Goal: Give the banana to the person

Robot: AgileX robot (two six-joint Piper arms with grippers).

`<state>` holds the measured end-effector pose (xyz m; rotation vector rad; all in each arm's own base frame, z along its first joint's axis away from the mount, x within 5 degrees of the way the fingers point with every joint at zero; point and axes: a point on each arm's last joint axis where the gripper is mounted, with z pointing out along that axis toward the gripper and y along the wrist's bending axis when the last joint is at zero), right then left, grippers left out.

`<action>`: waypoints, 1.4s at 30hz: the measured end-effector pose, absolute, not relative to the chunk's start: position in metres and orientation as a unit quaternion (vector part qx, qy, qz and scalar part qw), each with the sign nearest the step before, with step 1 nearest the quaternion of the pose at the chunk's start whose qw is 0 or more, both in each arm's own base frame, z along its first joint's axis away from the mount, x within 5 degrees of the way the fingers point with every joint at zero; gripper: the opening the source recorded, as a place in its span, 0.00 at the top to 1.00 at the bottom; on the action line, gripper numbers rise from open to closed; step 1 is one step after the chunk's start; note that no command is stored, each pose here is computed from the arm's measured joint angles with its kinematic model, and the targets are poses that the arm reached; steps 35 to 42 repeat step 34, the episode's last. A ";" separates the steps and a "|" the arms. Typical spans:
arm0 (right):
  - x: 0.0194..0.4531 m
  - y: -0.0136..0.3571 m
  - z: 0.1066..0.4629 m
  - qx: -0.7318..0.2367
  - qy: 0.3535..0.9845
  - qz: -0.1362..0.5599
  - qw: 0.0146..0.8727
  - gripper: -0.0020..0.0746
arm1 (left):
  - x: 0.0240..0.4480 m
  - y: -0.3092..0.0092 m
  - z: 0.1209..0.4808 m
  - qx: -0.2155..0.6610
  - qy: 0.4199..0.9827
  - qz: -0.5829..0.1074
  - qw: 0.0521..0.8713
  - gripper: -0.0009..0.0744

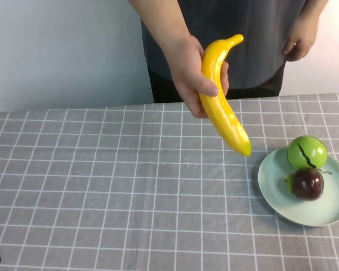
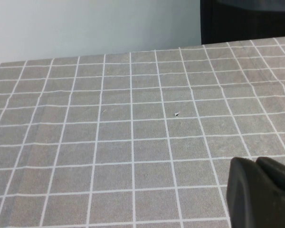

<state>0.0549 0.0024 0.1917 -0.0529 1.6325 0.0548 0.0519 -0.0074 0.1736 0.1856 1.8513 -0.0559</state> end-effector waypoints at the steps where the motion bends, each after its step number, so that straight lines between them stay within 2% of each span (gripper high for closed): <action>1: 0.055 0.002 0.190 -0.022 0.735 0.024 0.677 0.99 | 0.052 -0.007 0.174 0.080 0.798 -0.024 0.597 1.00; 9: 0.054 0.001 0.182 -0.017 0.765 0.019 0.644 0.99 | 0.052 -0.007 0.174 0.080 0.798 -0.024 0.597 1.00; 16: 0.053 0.003 0.176 -0.061 0.783 0.002 0.619 0.99 | 0.052 -0.007 0.174 0.080 0.798 -0.024 0.597 1.00; 42: 0.053 0.003 0.176 -0.061 0.783 0.001 0.619 0.99 | 0.052 -0.007 0.174 0.080 0.798 -0.024 0.597 1.00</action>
